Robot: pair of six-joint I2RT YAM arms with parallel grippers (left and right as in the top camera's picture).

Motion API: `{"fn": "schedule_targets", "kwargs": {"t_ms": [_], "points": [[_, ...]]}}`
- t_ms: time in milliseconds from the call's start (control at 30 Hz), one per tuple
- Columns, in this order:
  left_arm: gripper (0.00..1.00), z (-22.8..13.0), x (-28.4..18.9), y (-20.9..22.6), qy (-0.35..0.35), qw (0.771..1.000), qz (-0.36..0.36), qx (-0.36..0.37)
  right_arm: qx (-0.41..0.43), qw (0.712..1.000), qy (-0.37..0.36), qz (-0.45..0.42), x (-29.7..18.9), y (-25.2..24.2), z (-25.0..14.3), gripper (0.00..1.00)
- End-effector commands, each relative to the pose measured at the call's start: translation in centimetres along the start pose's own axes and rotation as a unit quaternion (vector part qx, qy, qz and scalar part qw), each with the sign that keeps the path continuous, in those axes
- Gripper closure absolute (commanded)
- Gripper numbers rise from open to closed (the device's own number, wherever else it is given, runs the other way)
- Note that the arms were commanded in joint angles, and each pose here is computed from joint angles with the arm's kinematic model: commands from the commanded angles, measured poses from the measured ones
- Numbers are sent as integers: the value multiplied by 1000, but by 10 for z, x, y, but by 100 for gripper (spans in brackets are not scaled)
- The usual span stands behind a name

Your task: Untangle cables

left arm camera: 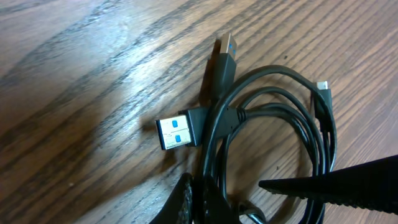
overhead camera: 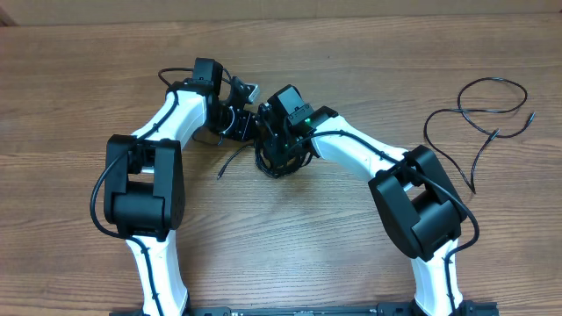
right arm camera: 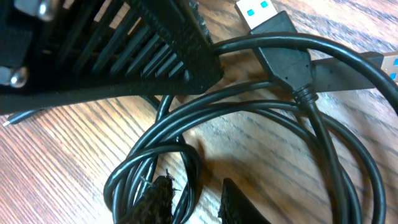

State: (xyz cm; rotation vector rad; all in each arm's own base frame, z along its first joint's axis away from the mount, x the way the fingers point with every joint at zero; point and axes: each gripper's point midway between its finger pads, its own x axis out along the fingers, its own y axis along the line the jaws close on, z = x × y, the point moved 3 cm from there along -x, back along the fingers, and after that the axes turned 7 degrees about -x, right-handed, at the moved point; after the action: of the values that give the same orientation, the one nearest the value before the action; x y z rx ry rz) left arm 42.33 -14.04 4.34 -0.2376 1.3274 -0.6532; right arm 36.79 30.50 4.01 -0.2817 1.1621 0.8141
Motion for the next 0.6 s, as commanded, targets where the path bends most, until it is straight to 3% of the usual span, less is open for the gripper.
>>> {"fn": "schedule_targets", "kwargs": {"t_ms": [0, 67, 167, 400, 567], "points": [[96, 5, 3, -14, -3, 1000, -27, 7, -2, 1000, 26, 7, 24, 3, -15, 77], [95, 5, 3, -14, -3, 1000, -27, 6, -1, 1000, 27, 8, 26, 3, -16, 80], [95, 5, 3, -14, -3, 1000, -26, 6, -2, 1000, 23, 10, 26, 4, -14, 96], [96, 5, 3, -13, -3, 1000, -24, 6, 0, 1000, 23, 15, 25, 5, -14, 96], [96, 5, 3, -13, -3, 1000, -24, 5, 1, 999, 25, 26, 25, 8, -15, 84]]}}
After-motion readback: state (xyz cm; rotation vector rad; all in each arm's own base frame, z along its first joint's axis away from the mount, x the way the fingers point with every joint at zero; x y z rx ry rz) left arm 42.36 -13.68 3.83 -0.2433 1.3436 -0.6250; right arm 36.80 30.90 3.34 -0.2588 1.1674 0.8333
